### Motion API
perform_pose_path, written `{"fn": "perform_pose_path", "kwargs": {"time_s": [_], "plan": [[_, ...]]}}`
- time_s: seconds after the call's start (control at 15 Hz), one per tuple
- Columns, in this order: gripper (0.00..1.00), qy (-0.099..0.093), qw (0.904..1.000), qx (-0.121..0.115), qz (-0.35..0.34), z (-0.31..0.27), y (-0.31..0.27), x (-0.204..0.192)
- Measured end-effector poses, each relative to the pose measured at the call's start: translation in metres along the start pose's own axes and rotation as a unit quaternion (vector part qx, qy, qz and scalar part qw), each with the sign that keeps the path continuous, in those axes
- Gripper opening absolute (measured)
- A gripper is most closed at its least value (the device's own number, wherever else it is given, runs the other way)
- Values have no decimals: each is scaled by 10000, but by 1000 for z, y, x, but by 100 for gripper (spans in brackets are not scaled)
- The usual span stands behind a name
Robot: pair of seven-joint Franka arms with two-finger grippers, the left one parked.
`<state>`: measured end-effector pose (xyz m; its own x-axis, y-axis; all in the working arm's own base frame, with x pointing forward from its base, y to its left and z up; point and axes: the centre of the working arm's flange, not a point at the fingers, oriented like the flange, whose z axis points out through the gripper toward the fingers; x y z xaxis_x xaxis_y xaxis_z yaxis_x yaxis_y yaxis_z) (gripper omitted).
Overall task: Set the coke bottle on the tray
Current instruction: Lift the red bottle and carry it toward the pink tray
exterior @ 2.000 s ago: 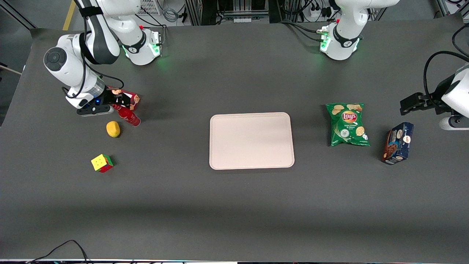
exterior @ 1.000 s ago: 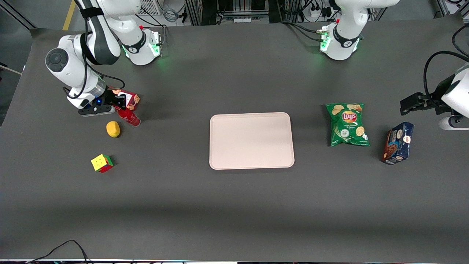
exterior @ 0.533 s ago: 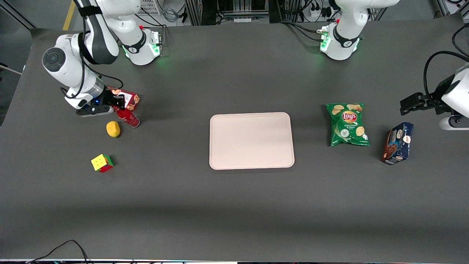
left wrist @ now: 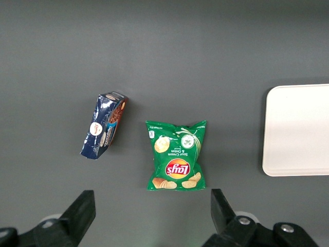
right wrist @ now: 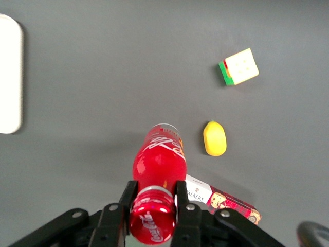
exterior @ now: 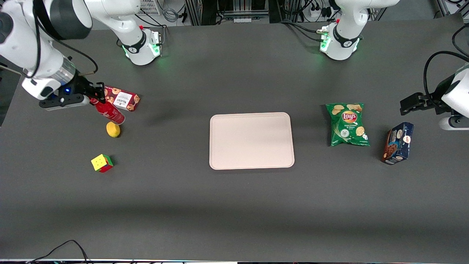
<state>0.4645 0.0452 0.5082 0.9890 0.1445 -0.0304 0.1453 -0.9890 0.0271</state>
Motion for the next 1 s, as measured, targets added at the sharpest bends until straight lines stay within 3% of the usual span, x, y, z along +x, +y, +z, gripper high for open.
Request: {"fn": "perform_pose_path", "kwargs": {"time_s": [0.2,0.47,0.73,1.0], "plan": [[34,175,9998,-28,-34,-54,-36,20],[34,387,9990,166,142,-84,-110,51],[34,317,9980,432,336,-99,-182,79],[34,8,9962,586,646,-70,-254,105]]}}
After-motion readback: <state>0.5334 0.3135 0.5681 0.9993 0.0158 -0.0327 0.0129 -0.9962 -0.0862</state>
